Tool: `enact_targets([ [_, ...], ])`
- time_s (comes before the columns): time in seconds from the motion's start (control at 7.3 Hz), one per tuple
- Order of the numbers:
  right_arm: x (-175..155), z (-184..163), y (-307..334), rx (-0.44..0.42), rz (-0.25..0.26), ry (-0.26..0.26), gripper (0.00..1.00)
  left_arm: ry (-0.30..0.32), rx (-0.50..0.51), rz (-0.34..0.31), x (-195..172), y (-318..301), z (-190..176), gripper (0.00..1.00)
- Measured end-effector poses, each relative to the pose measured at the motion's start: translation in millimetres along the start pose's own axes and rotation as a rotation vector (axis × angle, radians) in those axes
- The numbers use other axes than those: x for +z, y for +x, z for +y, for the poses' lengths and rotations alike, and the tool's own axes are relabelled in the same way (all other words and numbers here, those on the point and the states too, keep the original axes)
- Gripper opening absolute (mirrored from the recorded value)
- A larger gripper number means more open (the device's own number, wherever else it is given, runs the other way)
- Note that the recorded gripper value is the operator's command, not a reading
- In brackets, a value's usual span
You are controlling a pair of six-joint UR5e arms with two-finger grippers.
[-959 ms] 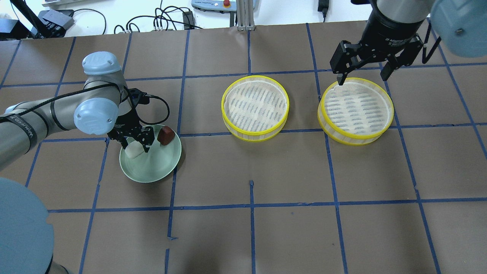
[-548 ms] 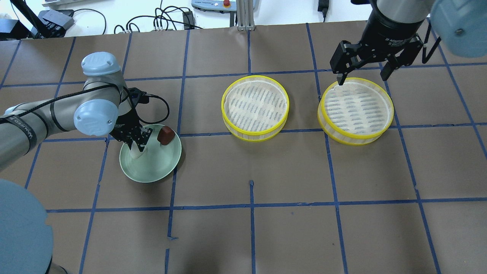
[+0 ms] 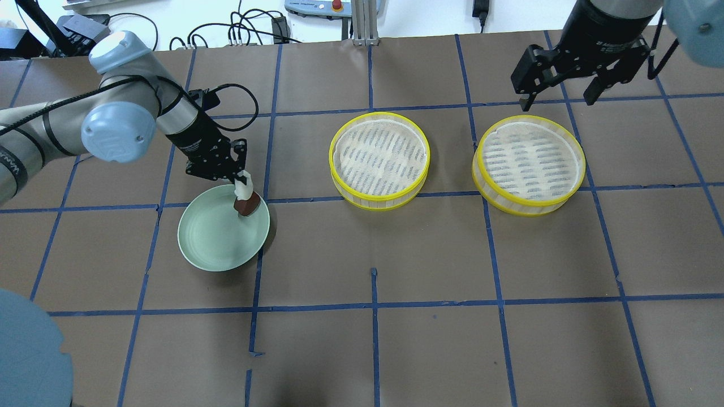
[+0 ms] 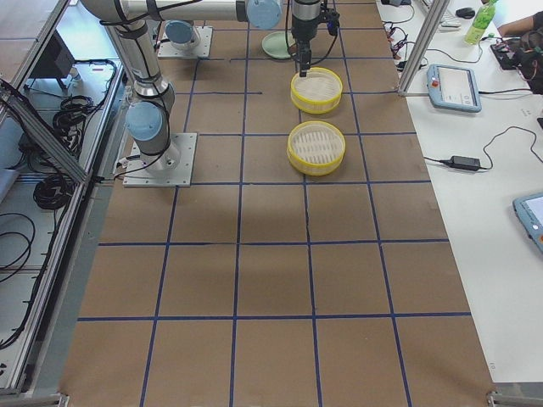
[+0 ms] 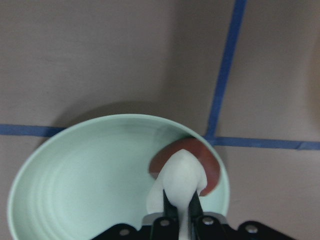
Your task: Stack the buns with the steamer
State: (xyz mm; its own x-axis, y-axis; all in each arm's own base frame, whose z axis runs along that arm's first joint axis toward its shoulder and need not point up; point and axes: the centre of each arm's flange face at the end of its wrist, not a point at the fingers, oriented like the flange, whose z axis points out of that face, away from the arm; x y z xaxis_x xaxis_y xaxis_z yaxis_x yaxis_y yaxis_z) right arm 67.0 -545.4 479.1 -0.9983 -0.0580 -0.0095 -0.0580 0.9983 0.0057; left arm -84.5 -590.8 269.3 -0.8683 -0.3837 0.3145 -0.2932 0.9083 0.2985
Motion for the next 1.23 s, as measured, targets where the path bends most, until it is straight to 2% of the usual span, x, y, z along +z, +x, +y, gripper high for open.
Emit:
enact_targets([
  [0.14, 25.0, -19.3, 41.4, 0.009, -0.007, -0.025, 0.98, -0.042, -0.103, 0.109, 2.3, 27.0, 5.9, 0.08],
  [0.27, 51.9, -37.6, 82.4, 0.013, -0.008, -0.024, 0.98, -0.078, -0.165, 0.205, 12.3, 59.3, 10.6, 0.09],
  [0.41, 82.5, -52.6, 115.4, 0.008, -0.005, -0.012, 0.98, -0.102, -0.200, 0.277, 28.0, 87.7, 10.5, 0.46],
  [0.55, 114.9, -62.9, 136.6, 0.007, -0.001, 0.000, 0.98, -0.117, -0.224, 0.312, 41.8, 110.8, 9.4, 0.64],
  [0.68, 143.4, -67.3, 150.1, 0.006, 0.004, 0.010, 0.98, -0.122, -0.228, 0.323, 48.8, 125.4, 8.7, 1.00],
  [0.96, 190.4, -68.2, 167.0, 0.011, 0.005, 0.016, 0.98, -0.119, -0.227, 0.322, 52.6, 134.1, 7.3, 1.00],
  [1.23, 217.3, -65.9, 167.7, 0.043, -0.009, -0.006, 0.97, -0.091, -0.205, 0.287, 51.2, 132.2, 6.6, 1.00],
])
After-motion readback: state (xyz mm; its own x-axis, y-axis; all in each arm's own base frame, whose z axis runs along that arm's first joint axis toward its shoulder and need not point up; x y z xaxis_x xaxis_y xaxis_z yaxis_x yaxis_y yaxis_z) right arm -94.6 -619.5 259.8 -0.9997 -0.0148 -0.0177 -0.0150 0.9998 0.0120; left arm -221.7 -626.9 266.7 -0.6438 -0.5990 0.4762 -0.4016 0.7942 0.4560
